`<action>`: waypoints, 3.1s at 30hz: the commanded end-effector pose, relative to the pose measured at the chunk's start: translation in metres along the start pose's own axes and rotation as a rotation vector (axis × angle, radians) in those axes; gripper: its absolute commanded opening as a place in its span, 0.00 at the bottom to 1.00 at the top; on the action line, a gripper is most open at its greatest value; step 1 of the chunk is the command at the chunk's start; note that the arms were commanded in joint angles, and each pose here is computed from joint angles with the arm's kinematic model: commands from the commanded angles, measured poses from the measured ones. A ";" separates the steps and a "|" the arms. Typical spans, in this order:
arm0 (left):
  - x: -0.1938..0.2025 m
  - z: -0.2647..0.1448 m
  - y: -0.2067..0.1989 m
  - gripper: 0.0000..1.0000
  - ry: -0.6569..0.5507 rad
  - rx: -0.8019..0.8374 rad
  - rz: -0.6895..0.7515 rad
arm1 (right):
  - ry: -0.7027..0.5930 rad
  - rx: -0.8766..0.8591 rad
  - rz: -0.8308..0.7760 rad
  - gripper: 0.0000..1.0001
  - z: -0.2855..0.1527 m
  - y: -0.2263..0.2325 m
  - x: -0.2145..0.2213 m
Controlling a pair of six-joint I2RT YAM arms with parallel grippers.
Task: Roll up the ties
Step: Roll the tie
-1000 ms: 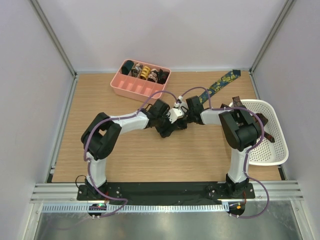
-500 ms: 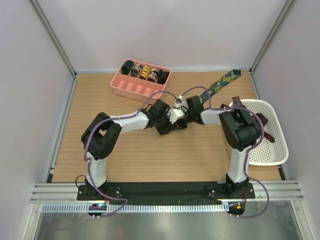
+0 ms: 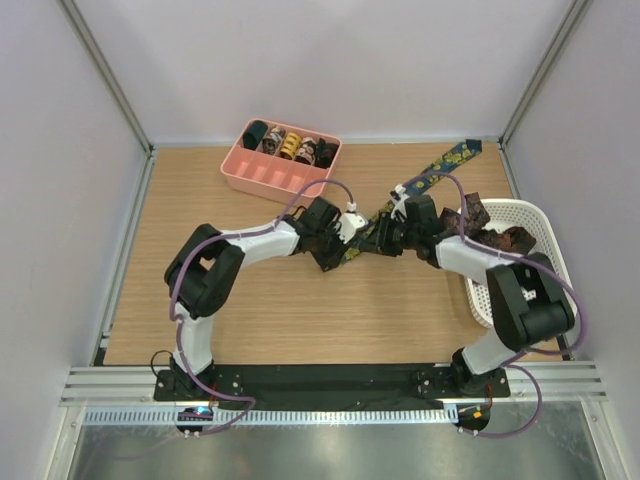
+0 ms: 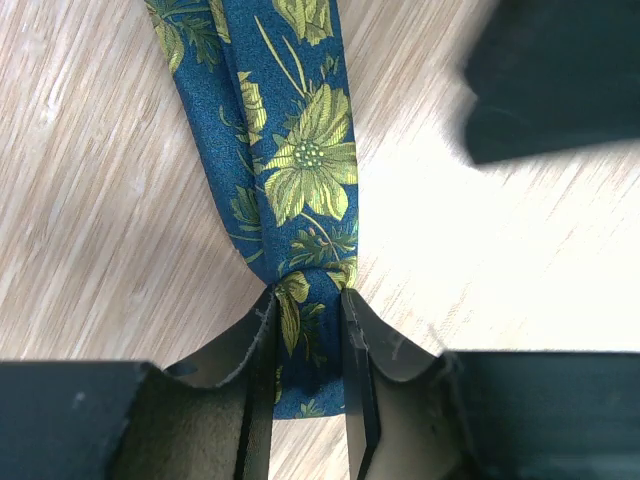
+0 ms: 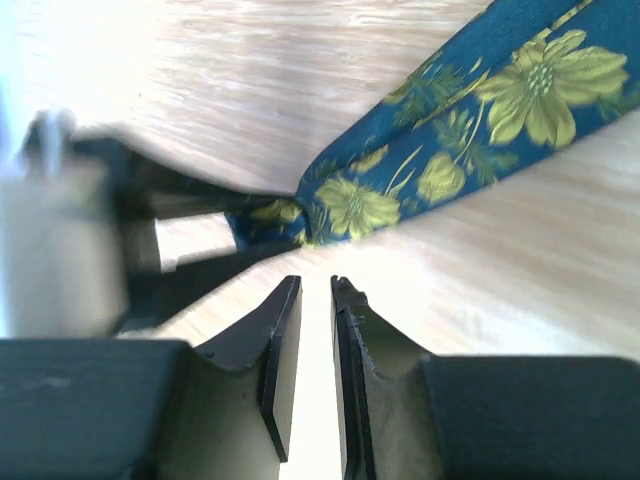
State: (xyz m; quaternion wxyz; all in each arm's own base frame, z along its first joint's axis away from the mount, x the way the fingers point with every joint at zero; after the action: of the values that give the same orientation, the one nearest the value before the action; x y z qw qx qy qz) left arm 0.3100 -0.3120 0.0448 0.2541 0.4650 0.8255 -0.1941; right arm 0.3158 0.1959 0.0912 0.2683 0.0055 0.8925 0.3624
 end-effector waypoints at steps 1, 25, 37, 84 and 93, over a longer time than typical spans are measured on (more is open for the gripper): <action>0.036 0.005 -0.010 0.24 0.167 0.031 -0.092 | -0.079 0.050 -0.152 0.26 -0.017 0.013 0.010; 0.019 -0.005 -0.013 0.24 0.237 0.054 -0.161 | -0.070 0.353 -1.198 0.29 0.004 0.123 0.125; 0.015 -0.008 -0.016 0.24 0.252 0.076 -0.185 | 0.125 0.848 -1.496 0.45 0.051 0.111 0.116; 0.038 -0.023 -0.033 0.24 0.473 0.117 -0.322 | 0.282 1.213 -1.576 0.40 0.088 0.030 0.115; 0.040 -0.030 -0.032 0.24 0.495 0.091 -0.319 | 0.260 1.246 -1.531 0.14 0.085 0.024 0.111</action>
State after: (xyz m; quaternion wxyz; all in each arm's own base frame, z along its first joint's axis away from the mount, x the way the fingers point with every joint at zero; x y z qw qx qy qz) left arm 0.2898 -0.3159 0.0503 0.0862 0.3874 0.8974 -0.1928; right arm 0.2554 0.3144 0.0327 0.3299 -0.4787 0.6732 -0.4570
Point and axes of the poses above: each gripper's point midway between its finger pads, its own z axis out along the fingers, its own y axis along the line the jaws close on, x = y × z, the point moved 3 cm from there along -z, back along the fingers, and after that the axes turned 1 degree about -z, right-handed, at the moved point
